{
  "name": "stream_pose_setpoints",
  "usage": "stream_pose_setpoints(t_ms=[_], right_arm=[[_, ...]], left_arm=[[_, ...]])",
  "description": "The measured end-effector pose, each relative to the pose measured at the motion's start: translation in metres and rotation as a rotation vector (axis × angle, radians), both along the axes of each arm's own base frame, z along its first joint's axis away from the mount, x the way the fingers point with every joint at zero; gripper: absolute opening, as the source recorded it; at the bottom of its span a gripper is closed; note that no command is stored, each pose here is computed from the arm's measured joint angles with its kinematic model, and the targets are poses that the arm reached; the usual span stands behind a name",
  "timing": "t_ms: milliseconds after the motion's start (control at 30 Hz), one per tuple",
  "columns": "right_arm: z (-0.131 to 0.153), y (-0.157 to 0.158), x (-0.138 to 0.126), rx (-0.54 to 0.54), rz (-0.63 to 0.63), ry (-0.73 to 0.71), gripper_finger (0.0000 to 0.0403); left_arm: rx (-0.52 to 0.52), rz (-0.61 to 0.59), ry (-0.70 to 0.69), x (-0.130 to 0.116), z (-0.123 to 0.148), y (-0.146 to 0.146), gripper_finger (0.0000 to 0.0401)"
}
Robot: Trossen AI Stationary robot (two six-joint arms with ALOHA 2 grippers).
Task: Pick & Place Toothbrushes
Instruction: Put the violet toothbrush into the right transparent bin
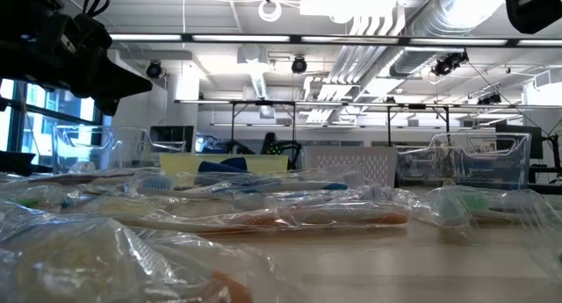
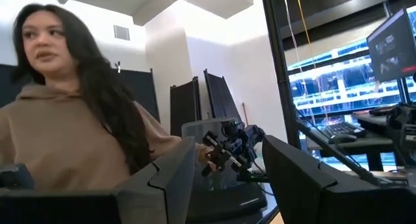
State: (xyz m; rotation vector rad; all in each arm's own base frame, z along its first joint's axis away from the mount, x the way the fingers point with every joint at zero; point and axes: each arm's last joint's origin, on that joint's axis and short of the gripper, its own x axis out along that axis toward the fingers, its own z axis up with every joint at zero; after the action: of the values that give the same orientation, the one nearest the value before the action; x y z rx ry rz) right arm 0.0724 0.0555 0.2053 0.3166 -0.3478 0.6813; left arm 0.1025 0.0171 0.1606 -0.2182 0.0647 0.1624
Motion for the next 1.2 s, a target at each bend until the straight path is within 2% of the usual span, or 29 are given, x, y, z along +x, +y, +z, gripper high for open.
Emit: stream_pose_setpoints(t_ms=[100,200,300,400,500,667,1200], right_arm=[[0.003,-0.002,-0.001,-0.006,-0.043,-0.053,0.0174],[0.007,-0.006,-0.001,0.039,-0.173,-0.071,0.0174],[0.005,-0.011,0.003,0.107,-0.368,0.012,0.0174],[-0.001,-0.016,0.006,0.128,-0.567,0.118,0.0174],[-0.005,-0.019,0.007,0.141,-0.69,0.175,0.0174],[-0.006,-0.02,0.007,0.142,-0.737,0.19,0.0174],[-0.006,-0.02,0.007,0.099,-0.746,0.179,0.0174]], left_arm=[[0.0,0.0,0.0,0.0,0.0,0.0,0.0017],[0.0,0.006,0.0,0.0,0.0,0.0,0.0017],[0.005,0.013,0.001,0.0,0.0,0.0,0.0017],[0.007,0.031,0.001,0.0,0.0,0.001,0.0017],[0.008,0.044,0.002,0.0,0.0,0.001,0.0017],[0.008,0.044,0.002,0.0,0.0,0.001,0.0017],[0.008,0.05,0.007,0.0,-0.001,0.001,0.0017]])
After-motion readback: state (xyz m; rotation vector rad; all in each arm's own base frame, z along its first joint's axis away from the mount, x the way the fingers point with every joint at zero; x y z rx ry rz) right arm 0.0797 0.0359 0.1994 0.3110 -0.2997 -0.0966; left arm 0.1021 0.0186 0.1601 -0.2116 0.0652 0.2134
